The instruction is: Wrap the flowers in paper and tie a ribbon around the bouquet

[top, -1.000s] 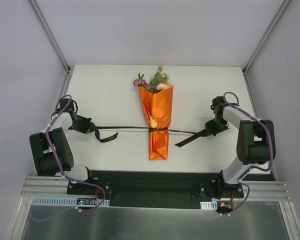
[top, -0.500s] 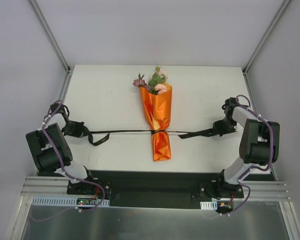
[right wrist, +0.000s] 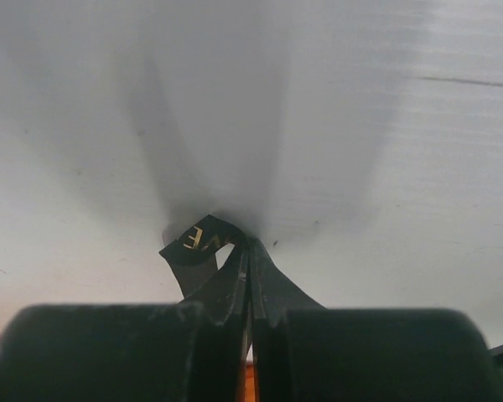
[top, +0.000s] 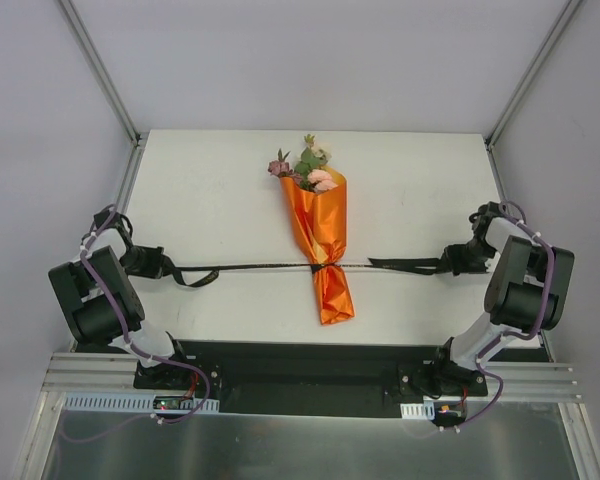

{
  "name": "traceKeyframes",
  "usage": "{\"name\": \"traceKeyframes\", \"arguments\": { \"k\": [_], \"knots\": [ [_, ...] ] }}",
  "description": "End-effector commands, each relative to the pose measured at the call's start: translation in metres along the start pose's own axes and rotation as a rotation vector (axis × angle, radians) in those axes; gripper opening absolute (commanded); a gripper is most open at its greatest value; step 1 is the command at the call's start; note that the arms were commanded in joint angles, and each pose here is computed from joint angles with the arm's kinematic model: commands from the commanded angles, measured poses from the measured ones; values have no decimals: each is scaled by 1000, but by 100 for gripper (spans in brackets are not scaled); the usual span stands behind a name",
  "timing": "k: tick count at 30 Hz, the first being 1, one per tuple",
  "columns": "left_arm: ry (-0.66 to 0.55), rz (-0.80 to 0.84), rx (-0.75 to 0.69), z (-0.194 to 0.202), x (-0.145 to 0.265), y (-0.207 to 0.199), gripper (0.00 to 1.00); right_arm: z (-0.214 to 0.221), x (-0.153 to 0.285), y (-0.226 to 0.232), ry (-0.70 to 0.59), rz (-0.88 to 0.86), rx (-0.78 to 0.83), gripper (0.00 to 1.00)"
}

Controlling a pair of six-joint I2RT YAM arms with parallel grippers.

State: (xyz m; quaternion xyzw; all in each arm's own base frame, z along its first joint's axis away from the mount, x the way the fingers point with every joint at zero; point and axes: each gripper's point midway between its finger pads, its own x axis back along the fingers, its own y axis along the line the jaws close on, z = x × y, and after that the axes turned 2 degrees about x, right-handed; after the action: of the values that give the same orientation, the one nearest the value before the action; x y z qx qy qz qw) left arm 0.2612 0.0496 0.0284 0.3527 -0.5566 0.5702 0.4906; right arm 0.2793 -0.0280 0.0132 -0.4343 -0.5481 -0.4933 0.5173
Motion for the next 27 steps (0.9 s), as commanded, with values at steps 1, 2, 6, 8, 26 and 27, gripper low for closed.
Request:
{"name": "traceKeyframes", "arguments": {
  "k": [1, 2, 6, 8, 26, 27],
  "knots": [
    [-208, -25, 45, -55, 6, 3, 0, -57, -8, -17, -170, 39, -108, 0],
    [-212, -29, 50, -56, 6, 3, 0, -59, -7, -17, -177, 37, -112, 0],
    [-211, -33, 52, -59, 5, 3, 0, -67, -4, -18, -181, 45, -119, 0],
    [-210, -37, 54, -59, 4, 3, 0, -66, -5, -19, -181, 48, -122, 0],
    [-77, 120, -186, -4, 13, -39, 0, -65, 29, -6, -284, 112, 175, 0],
    [-64, 154, -206, 1, 15, -42, 0, -62, 34, -8, -291, 124, 205, 0]
  ]
}}
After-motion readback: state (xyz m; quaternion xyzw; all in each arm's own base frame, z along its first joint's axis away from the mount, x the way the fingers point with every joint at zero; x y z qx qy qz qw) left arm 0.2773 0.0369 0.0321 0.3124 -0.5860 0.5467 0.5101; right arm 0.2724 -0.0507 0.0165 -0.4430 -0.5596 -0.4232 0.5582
